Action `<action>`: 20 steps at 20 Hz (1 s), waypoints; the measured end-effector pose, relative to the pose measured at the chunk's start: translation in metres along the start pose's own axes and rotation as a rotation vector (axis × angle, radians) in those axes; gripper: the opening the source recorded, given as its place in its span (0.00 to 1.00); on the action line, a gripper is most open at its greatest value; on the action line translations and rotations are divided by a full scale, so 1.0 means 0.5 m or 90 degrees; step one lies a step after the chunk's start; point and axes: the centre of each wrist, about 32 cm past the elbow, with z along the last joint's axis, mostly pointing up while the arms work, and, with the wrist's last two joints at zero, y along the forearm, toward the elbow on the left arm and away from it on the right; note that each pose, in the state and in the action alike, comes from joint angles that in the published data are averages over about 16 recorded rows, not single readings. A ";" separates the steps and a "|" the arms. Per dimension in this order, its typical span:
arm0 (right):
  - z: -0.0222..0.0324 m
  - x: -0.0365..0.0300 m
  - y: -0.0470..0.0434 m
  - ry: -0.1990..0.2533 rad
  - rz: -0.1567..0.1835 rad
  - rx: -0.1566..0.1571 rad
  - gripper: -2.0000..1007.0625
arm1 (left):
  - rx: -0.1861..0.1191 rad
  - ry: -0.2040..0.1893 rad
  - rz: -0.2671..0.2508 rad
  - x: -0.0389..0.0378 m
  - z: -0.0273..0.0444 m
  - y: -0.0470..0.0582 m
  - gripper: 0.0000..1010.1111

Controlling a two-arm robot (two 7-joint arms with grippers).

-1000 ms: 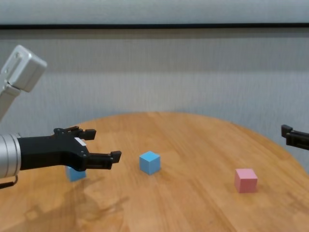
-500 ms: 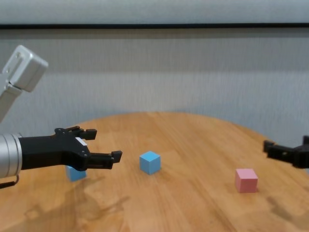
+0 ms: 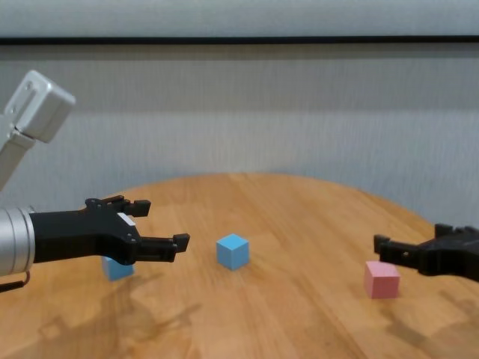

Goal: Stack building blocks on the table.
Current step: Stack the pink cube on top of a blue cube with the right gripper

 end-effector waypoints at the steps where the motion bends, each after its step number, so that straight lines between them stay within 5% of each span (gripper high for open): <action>1: -0.001 -0.003 0.003 0.000 0.000 -0.004 1.00 | 0.000 0.000 0.000 0.000 0.000 0.000 0.99; 20: -0.023 -0.025 0.063 0.024 -0.013 -0.055 1.00 | 0.000 0.000 0.000 0.000 0.000 -0.001 0.99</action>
